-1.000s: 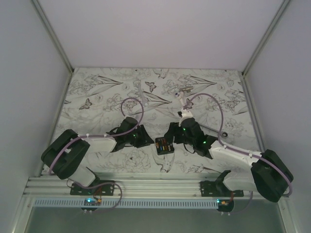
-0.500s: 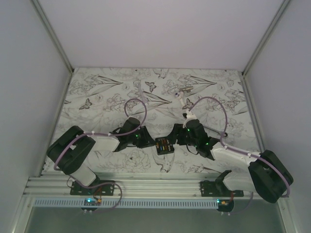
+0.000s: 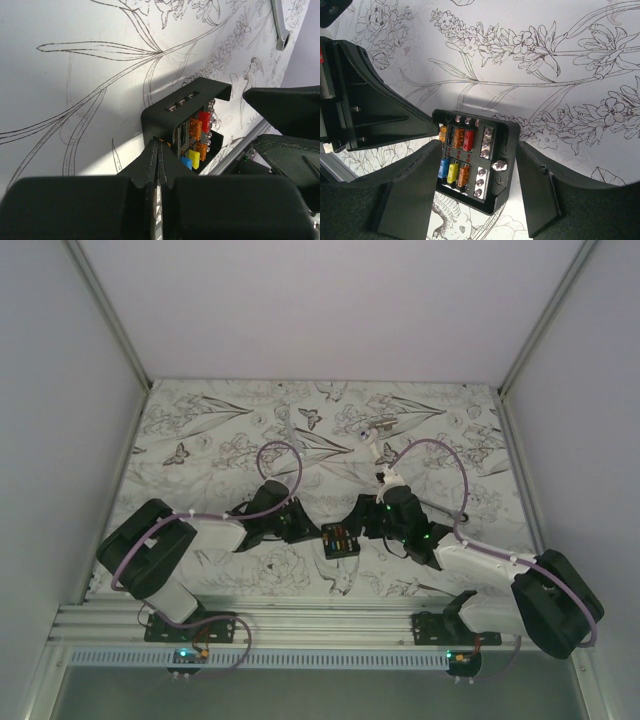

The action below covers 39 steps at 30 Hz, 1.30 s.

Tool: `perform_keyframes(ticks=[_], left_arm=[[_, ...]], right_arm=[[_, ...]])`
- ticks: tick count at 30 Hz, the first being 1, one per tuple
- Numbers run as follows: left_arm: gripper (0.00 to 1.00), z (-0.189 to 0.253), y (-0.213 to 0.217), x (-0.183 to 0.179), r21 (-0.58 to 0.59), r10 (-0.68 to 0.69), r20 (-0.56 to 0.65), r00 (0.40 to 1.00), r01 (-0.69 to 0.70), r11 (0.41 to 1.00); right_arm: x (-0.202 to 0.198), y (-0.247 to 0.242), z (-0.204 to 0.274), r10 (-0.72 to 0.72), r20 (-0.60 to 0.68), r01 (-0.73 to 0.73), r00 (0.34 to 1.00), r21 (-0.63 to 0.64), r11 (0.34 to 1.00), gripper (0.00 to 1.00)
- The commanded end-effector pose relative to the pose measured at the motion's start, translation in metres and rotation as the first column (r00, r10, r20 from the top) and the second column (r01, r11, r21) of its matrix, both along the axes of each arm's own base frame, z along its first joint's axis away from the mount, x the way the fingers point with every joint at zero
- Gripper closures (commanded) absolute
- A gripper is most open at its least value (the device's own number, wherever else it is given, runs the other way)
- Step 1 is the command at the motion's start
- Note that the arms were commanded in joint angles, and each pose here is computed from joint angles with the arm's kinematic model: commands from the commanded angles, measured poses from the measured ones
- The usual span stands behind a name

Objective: Snap on the fuse box
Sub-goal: Pick up the fuse from the fuse box base.

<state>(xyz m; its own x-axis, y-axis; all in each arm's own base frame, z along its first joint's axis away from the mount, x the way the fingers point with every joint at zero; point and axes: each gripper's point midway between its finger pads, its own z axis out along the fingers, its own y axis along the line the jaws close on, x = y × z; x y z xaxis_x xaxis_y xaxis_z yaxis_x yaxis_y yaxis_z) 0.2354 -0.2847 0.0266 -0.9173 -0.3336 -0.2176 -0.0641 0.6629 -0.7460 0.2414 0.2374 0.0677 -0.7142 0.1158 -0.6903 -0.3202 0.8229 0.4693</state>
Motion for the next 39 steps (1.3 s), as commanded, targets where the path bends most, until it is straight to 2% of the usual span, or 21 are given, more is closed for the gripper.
perform_keyframes(ticks=[1,16,22,25,31,35,39], left_arm=[[1.00,0.004,-0.009,-0.001,-0.027,-0.022,-0.003,1.000,0.022,0.999],[1.00,0.036,-0.001,-0.009,-0.085,-0.007,0.066,0.998,0.012,0.996],[1.00,0.064,0.009,-0.006,-0.120,0.002,0.171,0.985,0.019,0.993],[1.00,0.101,0.010,-0.003,-0.165,0.005,0.286,0.958,0.044,0.985],[1.00,0.178,0.014,-0.005,-0.270,0.055,0.466,0.883,0.083,0.959],[1.00,0.215,0.019,-0.010,-0.322,0.092,0.527,0.845,0.098,0.942],[1.00,0.243,0.022,-0.017,-0.369,0.125,0.563,0.817,0.114,0.922]], right_arm=[[0.004,0.001,0.009,-0.013,0.018,0.013,1.000,0.034,0.999,0.33],[0.003,0.001,0.028,-0.002,0.067,-0.003,0.998,0.064,0.998,0.33],[-0.003,0.015,0.061,0.082,0.163,-0.111,0.983,0.177,0.978,0.34],[-0.010,0.024,0.085,0.148,0.228,-0.209,0.962,0.271,0.940,0.36],[-0.031,0.043,0.147,0.271,0.384,-0.427,0.883,0.416,0.803,0.38],[-0.042,0.047,0.188,0.287,0.481,-0.515,0.828,0.450,0.730,0.39],[-0.048,0.049,0.214,0.284,0.521,-0.550,0.805,0.477,0.685,0.39]])
